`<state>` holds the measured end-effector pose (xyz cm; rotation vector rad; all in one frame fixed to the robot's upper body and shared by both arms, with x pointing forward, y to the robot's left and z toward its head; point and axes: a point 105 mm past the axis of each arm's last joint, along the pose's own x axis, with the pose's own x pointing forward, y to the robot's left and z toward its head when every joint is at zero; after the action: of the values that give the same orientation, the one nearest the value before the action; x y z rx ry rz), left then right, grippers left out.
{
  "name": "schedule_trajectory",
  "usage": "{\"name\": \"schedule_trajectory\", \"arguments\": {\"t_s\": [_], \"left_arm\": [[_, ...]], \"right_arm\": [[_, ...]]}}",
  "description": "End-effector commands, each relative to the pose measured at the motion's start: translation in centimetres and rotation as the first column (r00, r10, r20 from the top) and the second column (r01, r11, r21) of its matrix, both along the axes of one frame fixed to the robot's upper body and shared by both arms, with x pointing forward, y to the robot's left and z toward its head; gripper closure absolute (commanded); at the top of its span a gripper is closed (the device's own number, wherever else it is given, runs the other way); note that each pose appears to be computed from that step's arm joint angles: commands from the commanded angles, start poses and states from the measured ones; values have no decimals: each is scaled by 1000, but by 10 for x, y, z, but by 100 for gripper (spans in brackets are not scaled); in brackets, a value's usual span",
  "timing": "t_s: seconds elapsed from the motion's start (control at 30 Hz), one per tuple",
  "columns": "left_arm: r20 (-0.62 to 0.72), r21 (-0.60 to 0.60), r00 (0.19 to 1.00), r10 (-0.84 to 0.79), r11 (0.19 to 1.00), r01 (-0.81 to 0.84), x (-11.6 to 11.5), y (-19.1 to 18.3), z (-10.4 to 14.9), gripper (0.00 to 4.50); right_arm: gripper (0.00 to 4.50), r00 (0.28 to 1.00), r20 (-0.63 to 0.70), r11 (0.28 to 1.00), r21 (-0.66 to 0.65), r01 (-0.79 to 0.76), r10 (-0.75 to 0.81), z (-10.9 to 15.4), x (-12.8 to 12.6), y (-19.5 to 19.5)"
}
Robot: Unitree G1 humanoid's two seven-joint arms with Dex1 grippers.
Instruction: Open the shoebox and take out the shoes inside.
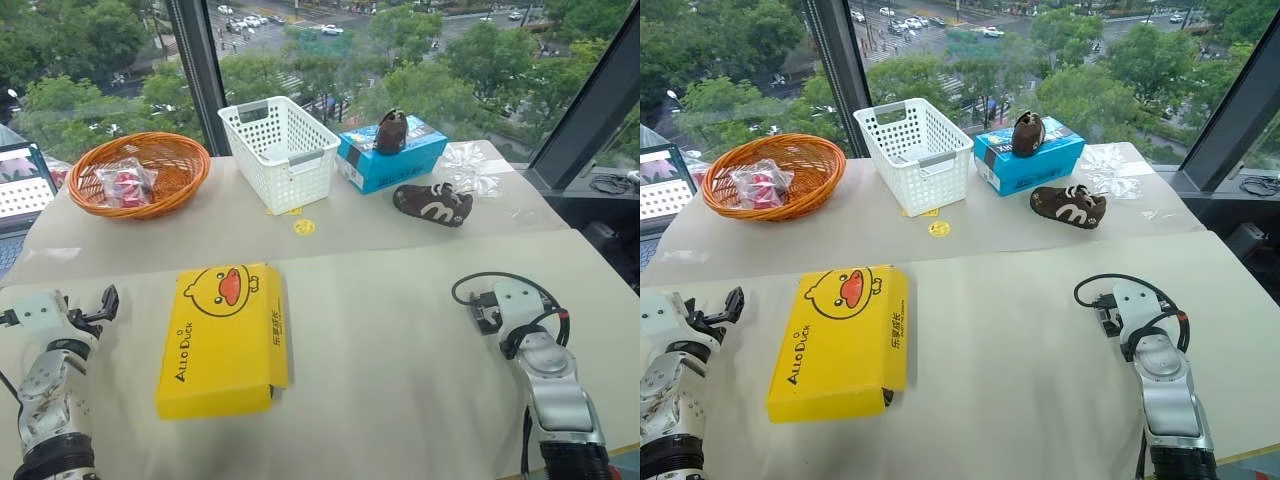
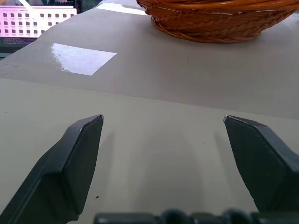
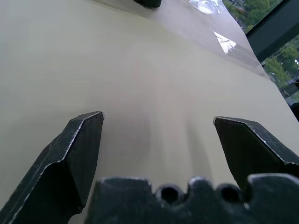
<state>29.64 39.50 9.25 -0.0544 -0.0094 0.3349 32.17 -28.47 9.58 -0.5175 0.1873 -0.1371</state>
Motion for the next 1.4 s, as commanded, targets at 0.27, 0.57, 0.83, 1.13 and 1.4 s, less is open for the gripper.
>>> {"name": "schedule_trajectory", "arguments": {"t_s": [0.27,0.57,0.83,1.13,1.4], "left_arm": [[-385,-154,353,-853,437,886,-65,-86,5,8],[-383,-167,296,-875,380,910,-69,-80,37,8],[-394,-154,307,-866,391,907,-72,-84,33,215],[-438,-166,246,-865,347,923,-72,-96,26,441],[-517,-199,-26,-856,90,976,-76,-146,21,441]], "right_arm": [[0,596,-36,563,377,-736,802,50,-29,131],[0,313,-19,291,425,-857,950,67,-35,182],[239,282,-55,279,409,-869,958,54,-31,199],[449,140,-150,188,381,-905,979,29,-32,236],[449,-44,-312,46,273,-961,949,8,-22,275]]}}
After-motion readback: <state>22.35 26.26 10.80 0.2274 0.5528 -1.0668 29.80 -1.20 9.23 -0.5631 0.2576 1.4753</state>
